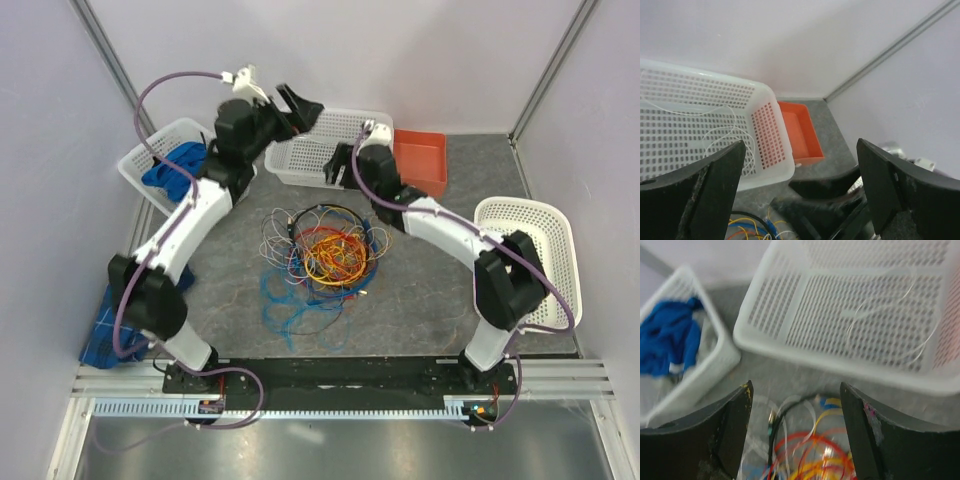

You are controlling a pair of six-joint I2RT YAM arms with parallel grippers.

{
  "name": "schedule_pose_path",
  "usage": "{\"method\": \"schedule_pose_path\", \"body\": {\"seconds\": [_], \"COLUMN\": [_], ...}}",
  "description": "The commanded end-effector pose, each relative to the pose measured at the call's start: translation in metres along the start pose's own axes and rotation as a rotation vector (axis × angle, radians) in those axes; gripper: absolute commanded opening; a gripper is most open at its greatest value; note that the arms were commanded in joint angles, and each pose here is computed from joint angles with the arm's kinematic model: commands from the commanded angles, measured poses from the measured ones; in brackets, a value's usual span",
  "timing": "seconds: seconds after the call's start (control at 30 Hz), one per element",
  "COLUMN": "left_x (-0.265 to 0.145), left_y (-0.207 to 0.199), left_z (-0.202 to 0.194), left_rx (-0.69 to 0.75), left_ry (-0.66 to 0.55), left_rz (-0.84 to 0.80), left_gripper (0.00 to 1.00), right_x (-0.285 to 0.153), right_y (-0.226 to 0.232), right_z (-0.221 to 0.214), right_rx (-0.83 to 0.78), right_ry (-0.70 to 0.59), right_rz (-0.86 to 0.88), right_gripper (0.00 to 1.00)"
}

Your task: Untangle the cables

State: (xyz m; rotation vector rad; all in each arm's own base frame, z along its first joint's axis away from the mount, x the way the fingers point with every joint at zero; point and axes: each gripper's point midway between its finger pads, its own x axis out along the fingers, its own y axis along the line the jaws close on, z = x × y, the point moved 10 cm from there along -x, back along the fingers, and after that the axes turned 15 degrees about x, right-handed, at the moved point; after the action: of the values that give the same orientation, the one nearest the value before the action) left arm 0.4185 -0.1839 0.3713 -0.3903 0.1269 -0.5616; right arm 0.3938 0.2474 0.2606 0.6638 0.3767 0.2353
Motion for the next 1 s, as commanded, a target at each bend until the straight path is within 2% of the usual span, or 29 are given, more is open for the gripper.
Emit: {"method": "schedule_pose_path", "body": {"seconds": [0.0,0.03,0.07,0.1,0.17,0.23,0.3,0.43,0.5,0.6,0.77,0.87,0.97], "left_x": [-0.052,-0.058,-0.063,-0.067,-0.074,-0.082,-0.088,-0.109,-0.119,-0.133,-0.154,-0.164,-0.164], "left_y": [-0.068,-0.087,-0.09,-0.092,-0.082,-0.076,-0.07,-0.044,-0.036,-0.011,0.007,0.016,0.029], "left_z": [-0.036,-0.053,-0.059,-0.065,-0.08,-0.095,-0.107,-0.139,-0.142,-0.156,-0.193,-0.204,-0.212], "left_rx": [0.329,0.343,0.316,0.202,0.15,0.074,0.014,-0.072,-0.126,-0.192,-0.187,-0.155,-0.181], "left_ry": [-0.056,0.008,0.042,0.072,0.166,0.207,0.219,0.23,0.215,0.282,0.422,0.446,0.432], "left_rz": [0.326,0.274,0.277,0.296,0.362,0.413,0.455,0.599,0.65,0.696,0.744,0.789,0.816], "left_gripper": [1.0,1.0,1.0,1.0,1.0,1.0,1.0,1.0,1.0,1.0,1.0,1.0,1.0], "right_x": [-0.041,-0.049,-0.062,-0.071,-0.09,-0.105,-0.116,-0.144,-0.158,-0.181,-0.212,-0.221,-0.222], "right_y": [-0.003,-0.004,-0.001,-0.009,-0.002,-0.008,-0.015,-0.021,-0.031,-0.047,-0.068,-0.077,-0.085], "right_z": [-0.057,-0.063,-0.062,-0.078,-0.084,-0.088,-0.097,-0.087,-0.092,-0.092,-0.091,-0.092,-0.097], "right_rx": [-0.031,0.015,0.035,0.032,0.046,0.039,0.035,0.062,0.051,0.055,0.069,0.05,0.032], "right_ry": [0.07,0.085,0.076,0.094,0.091,0.075,0.08,0.043,0.058,0.063,0.063,0.061,0.07], "right_rz": [0.009,0.018,0.048,0.04,0.058,0.043,0.028,0.033,0.017,0.014,0.017,0.007,-0.011], "right_gripper": [0.77,0.77,0.77,0.77,0.77,0.77,0.77,0.77,0.77,0.77,0.77,0.77,0.77]}}
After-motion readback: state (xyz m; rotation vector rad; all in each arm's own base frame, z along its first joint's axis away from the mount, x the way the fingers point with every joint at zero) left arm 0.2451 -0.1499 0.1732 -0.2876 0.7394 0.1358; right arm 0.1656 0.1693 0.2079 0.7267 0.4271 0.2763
